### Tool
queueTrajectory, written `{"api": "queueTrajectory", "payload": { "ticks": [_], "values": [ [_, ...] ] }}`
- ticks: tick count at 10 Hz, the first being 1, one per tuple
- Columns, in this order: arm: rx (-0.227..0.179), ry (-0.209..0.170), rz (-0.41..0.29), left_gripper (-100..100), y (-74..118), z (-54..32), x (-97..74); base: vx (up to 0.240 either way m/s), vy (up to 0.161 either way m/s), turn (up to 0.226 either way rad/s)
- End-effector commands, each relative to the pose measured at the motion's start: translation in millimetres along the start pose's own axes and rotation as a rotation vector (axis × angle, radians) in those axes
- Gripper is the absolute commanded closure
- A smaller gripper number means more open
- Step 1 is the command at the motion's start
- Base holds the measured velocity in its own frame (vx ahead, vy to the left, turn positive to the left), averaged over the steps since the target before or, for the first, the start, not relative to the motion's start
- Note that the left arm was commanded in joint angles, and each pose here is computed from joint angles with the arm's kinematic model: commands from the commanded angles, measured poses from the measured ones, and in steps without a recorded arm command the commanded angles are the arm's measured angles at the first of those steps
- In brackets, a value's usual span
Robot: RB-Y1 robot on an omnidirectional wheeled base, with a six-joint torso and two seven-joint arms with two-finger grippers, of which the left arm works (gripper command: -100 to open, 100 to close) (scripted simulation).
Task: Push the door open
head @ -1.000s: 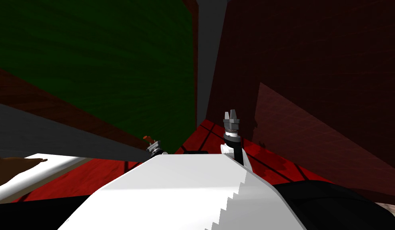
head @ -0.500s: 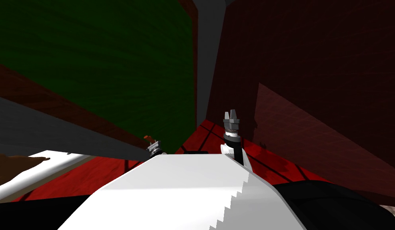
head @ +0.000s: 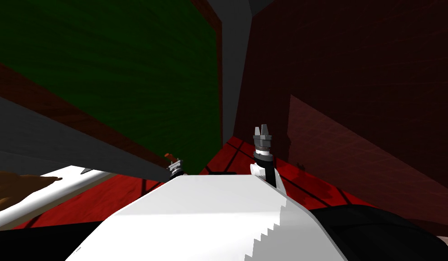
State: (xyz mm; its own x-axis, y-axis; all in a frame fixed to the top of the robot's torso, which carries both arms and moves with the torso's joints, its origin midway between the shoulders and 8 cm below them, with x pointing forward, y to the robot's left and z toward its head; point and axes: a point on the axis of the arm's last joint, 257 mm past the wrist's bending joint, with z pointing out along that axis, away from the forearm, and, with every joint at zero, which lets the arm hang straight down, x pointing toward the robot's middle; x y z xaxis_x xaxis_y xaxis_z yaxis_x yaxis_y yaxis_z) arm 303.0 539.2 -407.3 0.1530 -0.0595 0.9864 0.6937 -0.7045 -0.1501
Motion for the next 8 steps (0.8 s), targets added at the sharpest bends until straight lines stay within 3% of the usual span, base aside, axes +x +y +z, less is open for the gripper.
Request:
{"api": "queueTrajectory", "payload": {
  "ticks": [1,7,8],
  "values": [
    [-0.064,-0.041,0.034,100,25.0,-4.9,-12.5,-0.009,-0.053,-0.033],
    [-0.168,-0.109,0.158,100,43.1,-7.7,-34.6,-0.010,-0.055,-0.007],
    [-0.165,-0.101,0.157,100,42.6,-7.4,-32.7,-0.001,-0.035,-0.001]
  ]
}}
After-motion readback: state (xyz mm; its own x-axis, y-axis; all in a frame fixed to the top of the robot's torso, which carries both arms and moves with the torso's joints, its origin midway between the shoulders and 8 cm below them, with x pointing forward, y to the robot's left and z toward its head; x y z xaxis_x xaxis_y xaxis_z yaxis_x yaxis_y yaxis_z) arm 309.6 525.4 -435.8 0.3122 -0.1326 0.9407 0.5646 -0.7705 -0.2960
